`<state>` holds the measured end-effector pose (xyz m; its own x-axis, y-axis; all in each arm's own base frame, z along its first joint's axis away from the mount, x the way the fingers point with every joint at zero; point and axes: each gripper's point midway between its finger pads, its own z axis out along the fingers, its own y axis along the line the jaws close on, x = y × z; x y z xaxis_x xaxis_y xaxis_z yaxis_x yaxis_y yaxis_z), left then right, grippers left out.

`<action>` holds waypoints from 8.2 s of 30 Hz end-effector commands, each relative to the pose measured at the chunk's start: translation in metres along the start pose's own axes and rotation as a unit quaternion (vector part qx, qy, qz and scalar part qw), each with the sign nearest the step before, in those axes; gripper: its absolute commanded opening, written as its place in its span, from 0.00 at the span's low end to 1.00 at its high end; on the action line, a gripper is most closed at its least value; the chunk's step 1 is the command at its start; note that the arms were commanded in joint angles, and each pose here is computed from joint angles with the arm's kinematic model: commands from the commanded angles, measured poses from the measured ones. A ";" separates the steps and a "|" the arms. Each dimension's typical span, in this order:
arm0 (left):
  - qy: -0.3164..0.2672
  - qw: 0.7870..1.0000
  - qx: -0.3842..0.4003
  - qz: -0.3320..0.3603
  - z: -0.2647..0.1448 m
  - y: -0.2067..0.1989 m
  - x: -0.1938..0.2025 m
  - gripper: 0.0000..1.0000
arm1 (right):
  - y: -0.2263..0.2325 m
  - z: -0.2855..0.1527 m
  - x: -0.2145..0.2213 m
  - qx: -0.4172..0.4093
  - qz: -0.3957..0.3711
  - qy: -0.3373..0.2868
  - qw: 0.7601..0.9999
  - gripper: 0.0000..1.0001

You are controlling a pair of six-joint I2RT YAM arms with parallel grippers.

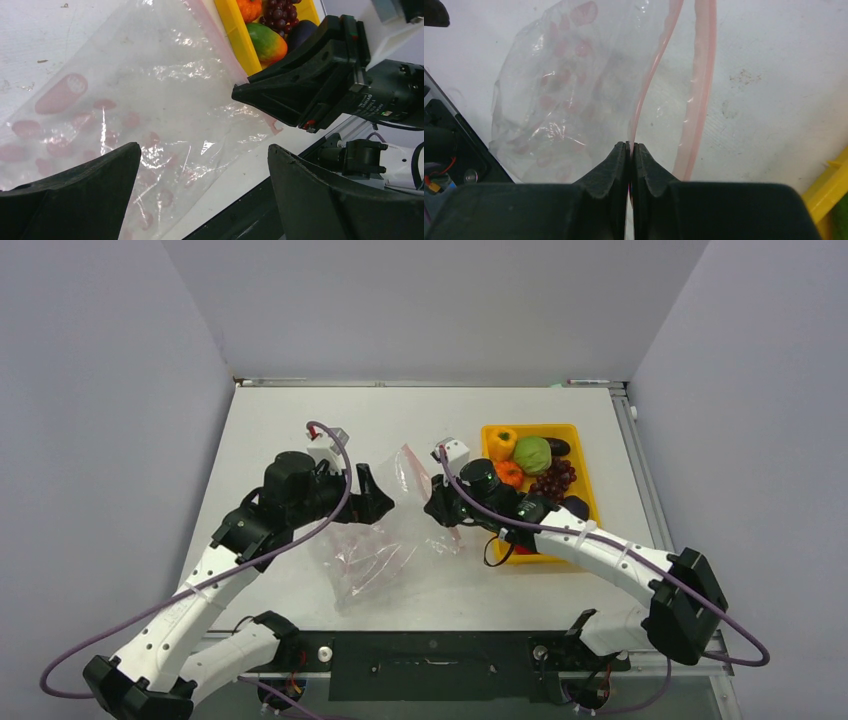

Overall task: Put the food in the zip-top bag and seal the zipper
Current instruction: Pick up the zipper food storage bag at the center of the board, then open the zipper of the food storage bag, then pick up the fake fruit from the bin.

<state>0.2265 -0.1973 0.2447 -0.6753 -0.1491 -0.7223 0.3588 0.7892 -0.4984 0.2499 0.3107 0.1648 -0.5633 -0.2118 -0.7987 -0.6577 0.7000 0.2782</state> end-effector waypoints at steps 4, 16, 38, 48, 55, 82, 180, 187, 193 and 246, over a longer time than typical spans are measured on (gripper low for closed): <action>-0.012 0.999 0.028 -0.022 -0.002 -0.024 -0.026 0.96 | 0.004 -0.030 -0.051 0.054 -0.012 -0.113 0.992 0.05; 0.001 0.999 0.047 -0.023 0.004 -0.043 -0.044 0.96 | 0.029 -0.046 -0.062 0.074 -0.038 -0.175 0.981 0.05; 0.028 0.999 -0.041 0.020 0.036 -0.053 -0.051 0.96 | 0.061 -0.045 -0.061 0.099 -0.093 -0.216 0.967 0.05; 0.041 0.993 -0.105 0.046 0.049 -0.037 -0.045 0.86 | 0.068 -0.043 -0.060 0.127 -0.114 -0.223 0.960 0.05; 0.047 0.989 -0.131 0.055 0.052 -0.032 -0.042 0.57 | 0.071 -0.043 -0.057 0.145 -0.124 -0.224 0.956 0.05; 0.051 0.989 -0.119 0.075 0.048 -0.035 -0.039 0.00 | 0.081 -0.080 -0.075 0.115 -0.094 -0.224 0.963 0.52; -0.025 0.947 -0.258 0.189 -0.015 -0.027 -0.065 0.00 | -0.034 -0.032 -0.057 0.218 0.141 -0.154 0.953 0.05; -0.007 0.912 -0.330 0.245 -0.027 -0.009 -0.072 0.00 | -0.047 0.000 -0.041 0.206 0.150 -0.119 0.960 0.05; -0.006 0.887 -0.371 0.274 -0.032 0.006 -0.075 0.00 | -0.058 0.029 -0.033 0.186 0.157 -0.093 0.966 0.05; 0.059 0.946 -0.264 0.176 0.051 0.062 -0.036 0.00 | -0.090 -0.055 -0.101 0.216 0.070 -0.119 0.966 0.71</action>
<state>0.2997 -0.1669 0.1938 -0.7054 0.2674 -0.6565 0.2171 0.9631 0.1591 0.3294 0.2755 0.2322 -0.5198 0.0474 -0.8530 -0.3957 0.8715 0.2896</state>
